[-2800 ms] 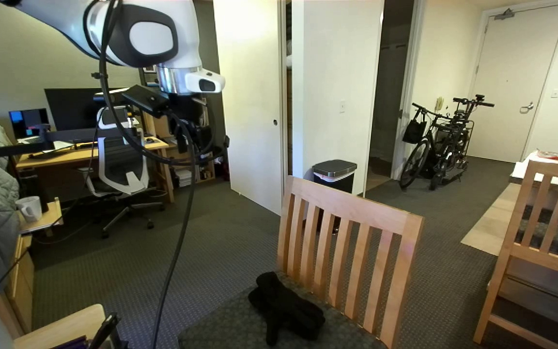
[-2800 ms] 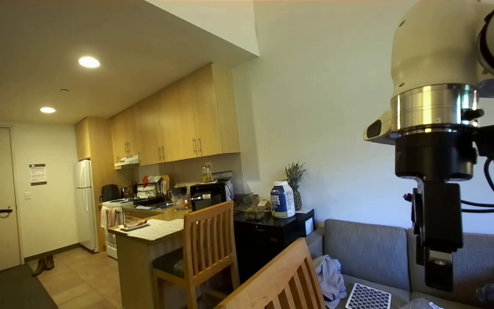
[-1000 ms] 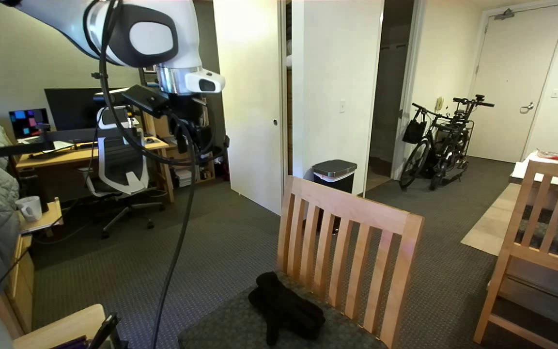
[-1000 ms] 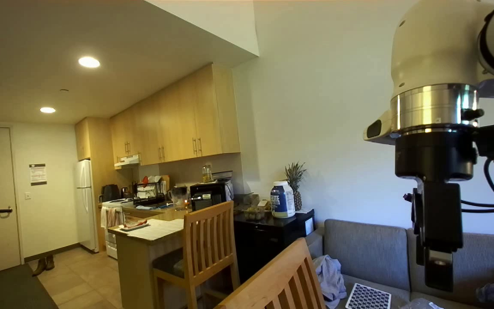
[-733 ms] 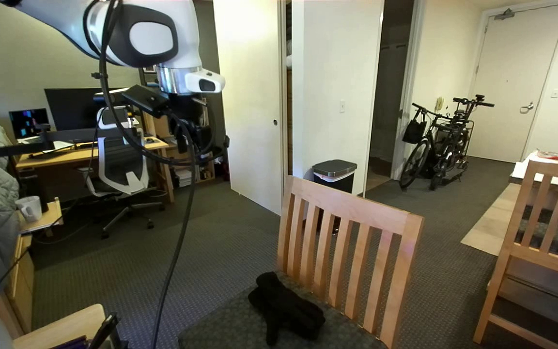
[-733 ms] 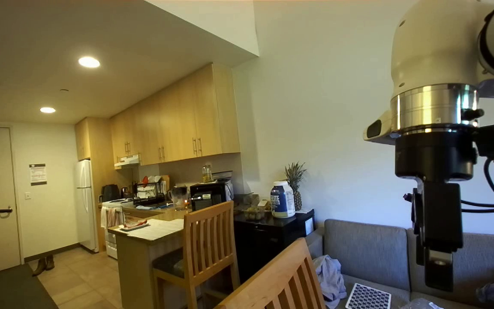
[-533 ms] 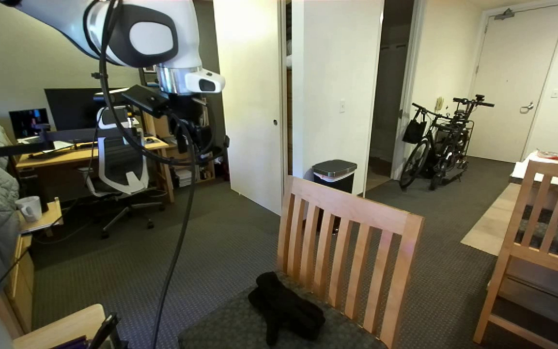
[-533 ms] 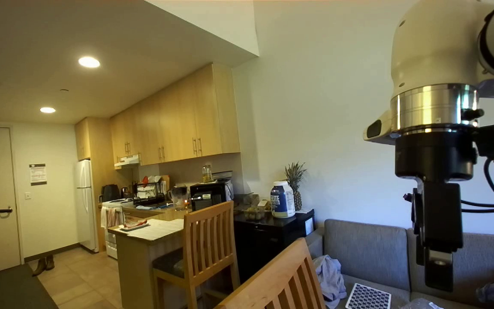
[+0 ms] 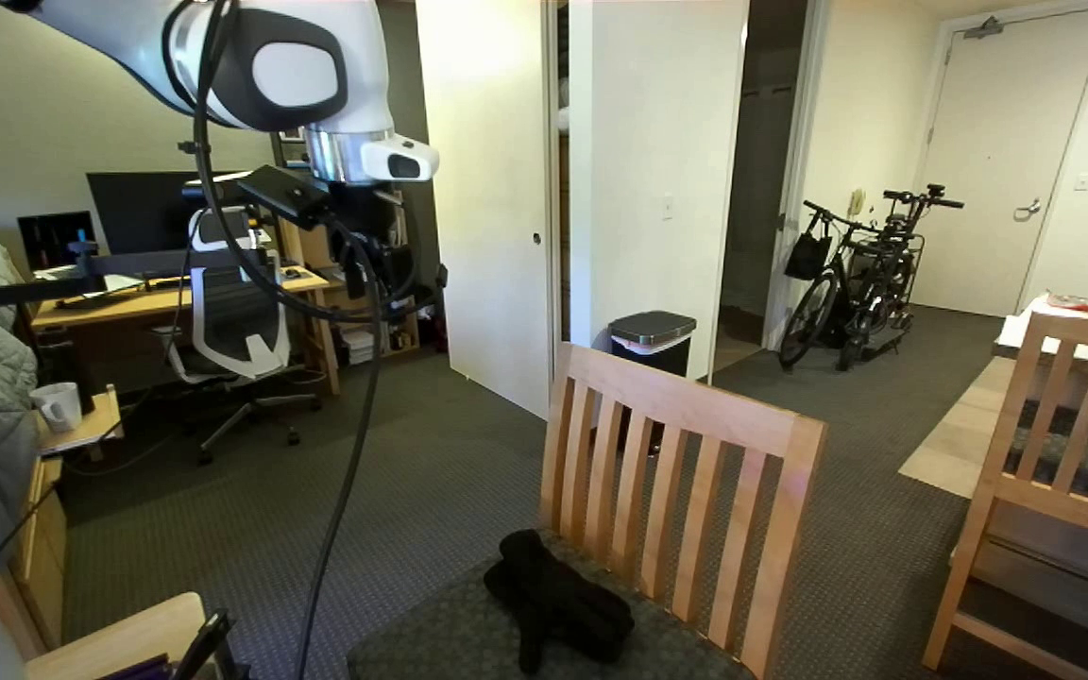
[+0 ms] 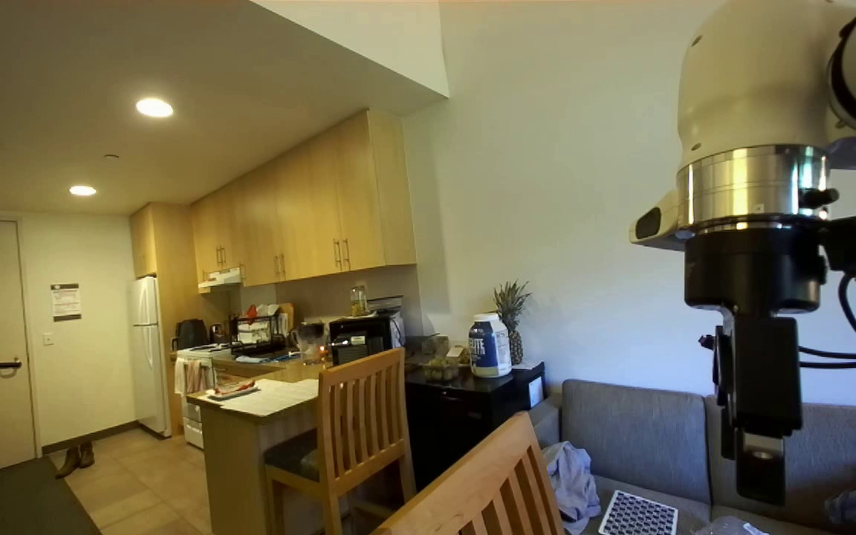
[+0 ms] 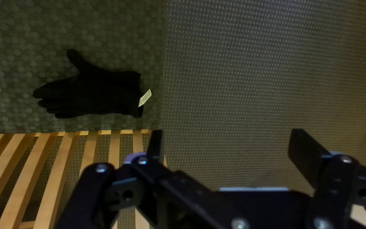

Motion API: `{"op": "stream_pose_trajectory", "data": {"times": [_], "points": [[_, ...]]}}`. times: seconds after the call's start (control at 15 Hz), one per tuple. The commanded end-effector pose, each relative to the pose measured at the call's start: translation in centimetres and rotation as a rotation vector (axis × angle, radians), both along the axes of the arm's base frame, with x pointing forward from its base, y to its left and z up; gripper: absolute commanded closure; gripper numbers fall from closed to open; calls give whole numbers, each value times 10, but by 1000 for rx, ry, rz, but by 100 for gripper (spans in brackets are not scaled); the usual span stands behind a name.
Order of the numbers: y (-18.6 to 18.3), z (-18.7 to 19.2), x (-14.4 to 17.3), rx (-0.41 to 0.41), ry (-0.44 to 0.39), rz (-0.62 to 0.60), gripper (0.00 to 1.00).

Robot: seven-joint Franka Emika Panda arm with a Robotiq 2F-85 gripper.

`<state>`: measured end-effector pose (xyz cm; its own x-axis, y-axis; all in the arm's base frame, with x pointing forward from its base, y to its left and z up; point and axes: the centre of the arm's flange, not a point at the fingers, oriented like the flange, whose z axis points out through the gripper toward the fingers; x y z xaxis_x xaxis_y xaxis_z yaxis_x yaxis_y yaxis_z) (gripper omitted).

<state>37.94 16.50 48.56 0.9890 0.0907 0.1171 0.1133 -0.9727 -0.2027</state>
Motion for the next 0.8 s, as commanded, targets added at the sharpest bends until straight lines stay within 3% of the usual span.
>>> {"op": "stream_pose_trajectory", "data": {"times": [0.0, 0.73], "points": [[0, 0, 0, 0, 0, 0, 0], [-1, -2, 2, 8, 7, 0, 0]]}}
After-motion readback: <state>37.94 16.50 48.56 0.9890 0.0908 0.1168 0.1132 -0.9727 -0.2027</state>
